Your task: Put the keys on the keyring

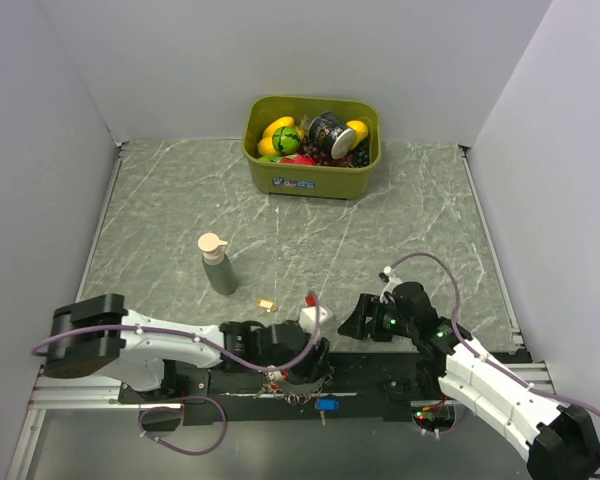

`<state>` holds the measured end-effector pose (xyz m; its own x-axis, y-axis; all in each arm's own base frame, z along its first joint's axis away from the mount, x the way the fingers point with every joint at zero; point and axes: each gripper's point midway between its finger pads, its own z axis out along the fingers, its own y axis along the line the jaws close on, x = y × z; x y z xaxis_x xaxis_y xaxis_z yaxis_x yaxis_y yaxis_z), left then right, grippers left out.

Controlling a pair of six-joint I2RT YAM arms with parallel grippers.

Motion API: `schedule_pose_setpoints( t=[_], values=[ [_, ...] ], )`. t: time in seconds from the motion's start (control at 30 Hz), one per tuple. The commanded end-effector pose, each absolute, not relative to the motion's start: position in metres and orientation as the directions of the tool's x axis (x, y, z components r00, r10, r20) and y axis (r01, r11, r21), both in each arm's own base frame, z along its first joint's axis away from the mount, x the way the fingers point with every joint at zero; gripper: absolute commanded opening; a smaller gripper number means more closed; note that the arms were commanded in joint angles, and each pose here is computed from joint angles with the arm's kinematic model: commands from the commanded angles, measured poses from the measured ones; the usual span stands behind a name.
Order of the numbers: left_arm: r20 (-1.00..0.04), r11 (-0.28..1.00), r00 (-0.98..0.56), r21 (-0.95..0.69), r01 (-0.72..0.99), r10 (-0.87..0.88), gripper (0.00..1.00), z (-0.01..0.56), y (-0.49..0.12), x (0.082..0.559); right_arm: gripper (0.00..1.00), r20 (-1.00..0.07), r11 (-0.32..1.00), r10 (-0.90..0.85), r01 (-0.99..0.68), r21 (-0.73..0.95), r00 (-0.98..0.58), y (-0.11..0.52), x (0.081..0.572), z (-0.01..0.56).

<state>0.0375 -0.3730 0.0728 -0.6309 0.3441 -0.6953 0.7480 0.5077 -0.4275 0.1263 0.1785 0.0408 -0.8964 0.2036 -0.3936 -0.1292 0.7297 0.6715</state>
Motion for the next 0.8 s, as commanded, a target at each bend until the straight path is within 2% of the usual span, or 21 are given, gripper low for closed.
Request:
schedule_pose_setpoints(
  t=[0.0, 0.1, 0.2, 0.37, 0.77],
  values=[
    [-0.682, 0.343, -0.709, -0.632, 0.695, 0.177, 0.57, 0.124, -0.382, 0.038, 0.74, -0.450, 0.621, 0.121, -0.286, 0.729, -0.885, 0.196, 0.116, 0.057],
    [-0.642, 0.291, -0.755, -0.703, 0.649, 0.132, 0.58, 0.128, -0.373, 0.043, 0.64, -0.436, 0.586, 0.087, -0.308, 0.749, -0.896, 0.201, 0.106, 0.054],
    [-0.609, 0.250, -0.787, -0.751, 0.612, 0.098, 0.59, 0.130, -0.365, 0.048, 0.59, -0.423, 0.575, 0.036, -0.328, 0.749, -0.905, 0.206, 0.095, 0.048],
    [-0.587, 0.230, -0.805, -0.774, 0.589, 0.086, 0.64, 0.131, -0.359, 0.053, 0.57, -0.415, 0.595, -0.085, -0.380, 0.708, -0.906, 0.216, 0.073, 0.037],
    [-0.591, 0.237, -0.800, -0.767, 0.596, 0.100, 0.68, 0.128, -0.363, 0.059, 0.54, -0.391, 0.593, -0.159, -0.404, 0.696, -0.906, 0.227, 0.060, 0.034]
  ],
)
